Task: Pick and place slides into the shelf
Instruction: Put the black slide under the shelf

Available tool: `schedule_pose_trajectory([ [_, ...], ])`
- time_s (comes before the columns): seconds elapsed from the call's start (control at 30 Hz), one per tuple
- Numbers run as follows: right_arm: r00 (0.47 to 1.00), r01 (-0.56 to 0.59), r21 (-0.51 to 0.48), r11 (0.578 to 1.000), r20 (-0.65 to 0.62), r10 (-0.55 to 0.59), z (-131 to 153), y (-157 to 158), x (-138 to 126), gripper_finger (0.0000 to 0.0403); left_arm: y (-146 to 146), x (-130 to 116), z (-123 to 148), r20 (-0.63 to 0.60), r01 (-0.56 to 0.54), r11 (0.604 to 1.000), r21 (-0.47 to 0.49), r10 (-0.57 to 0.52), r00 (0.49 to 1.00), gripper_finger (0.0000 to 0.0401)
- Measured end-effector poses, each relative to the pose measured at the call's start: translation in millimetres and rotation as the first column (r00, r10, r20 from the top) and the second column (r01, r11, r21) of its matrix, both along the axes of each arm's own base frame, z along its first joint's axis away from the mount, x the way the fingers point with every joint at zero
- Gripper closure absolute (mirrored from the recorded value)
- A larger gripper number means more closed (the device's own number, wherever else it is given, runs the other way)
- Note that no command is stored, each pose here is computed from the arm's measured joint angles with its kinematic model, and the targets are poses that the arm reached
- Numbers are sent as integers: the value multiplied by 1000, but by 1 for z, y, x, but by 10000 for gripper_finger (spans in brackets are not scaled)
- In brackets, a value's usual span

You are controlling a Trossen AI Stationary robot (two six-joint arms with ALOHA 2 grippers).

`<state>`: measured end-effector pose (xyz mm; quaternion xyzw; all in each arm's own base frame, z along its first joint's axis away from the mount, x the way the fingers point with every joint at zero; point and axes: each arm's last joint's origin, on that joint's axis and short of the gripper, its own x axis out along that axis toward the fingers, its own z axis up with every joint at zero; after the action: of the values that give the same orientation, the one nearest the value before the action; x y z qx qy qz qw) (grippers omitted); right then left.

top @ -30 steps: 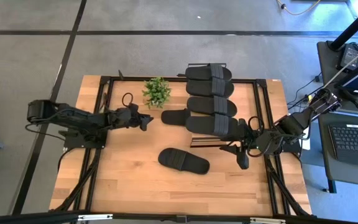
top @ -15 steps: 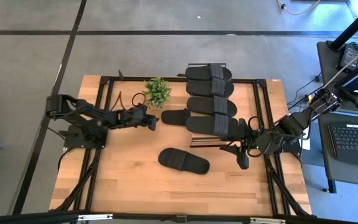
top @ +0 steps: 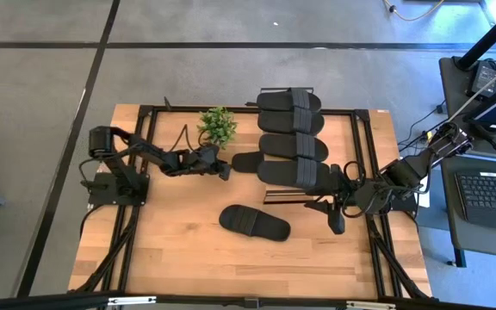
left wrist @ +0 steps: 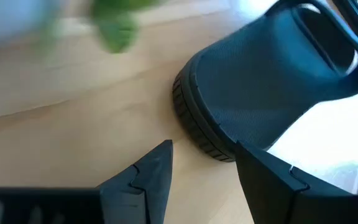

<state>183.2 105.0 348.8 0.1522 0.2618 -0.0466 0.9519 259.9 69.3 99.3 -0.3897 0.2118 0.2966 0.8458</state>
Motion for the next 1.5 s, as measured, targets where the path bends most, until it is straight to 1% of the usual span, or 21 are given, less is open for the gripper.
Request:
schedule_pose_trajectory([
  [0.23, 1000, -18, 7, 1000, -15, 18, -1, 0, -1, 236, 6, 29, 1, 20, 21, 1000, -2, -21, 1000, 235],
  [0.4, 1000, -20, 7, 1000, -22, 20, -1, 0, -1, 236, 10, 50, 4, 46, 70, 998, -1, -70, 996, 235],
  [0.57, 999, -22, 5, 1000, -27, 22, -2, 0, -1, 236, 13, 63, 7, 63, 74, 997, 4, -74, 995, 235],
  [0.87, 999, -28, 5, 1000, -32, 29, -2, 0, -1, 236, 13, 68, 8, 66, 122, 992, 5, -122, 990, 235],
  [1.03, 999, -31, 2, 1000, -32, 31, -2, 0, -1, 236, 11, 71, 13, 127, 183, 983, -10, -180, 975, 235],
  [1.13, 999, -31, 2, 1000, -33, 31, -2, 0, -1, 236, 11, 74, 19, 201, 228, 974, -7, -222, 954, 235],
  [1.2, 999, -32, 0, 999, -33, 32, -2, 0, -1, 236, 10, 75, 21, 224, 246, 969, -6, -239, 945, 235],
  [1.4, 999, -40, 5, 999, -36, 40, -2, 1, -1, 236, 17, 73, 20, 214, 229, 973, -13, -221, 951, 235],
  [1.5, 998, -49, 10, 999, -39, 49, -2, 1, -2, 236, 16, 73, 21, 238, 252, 967, -39, -236, 942, 235],
])
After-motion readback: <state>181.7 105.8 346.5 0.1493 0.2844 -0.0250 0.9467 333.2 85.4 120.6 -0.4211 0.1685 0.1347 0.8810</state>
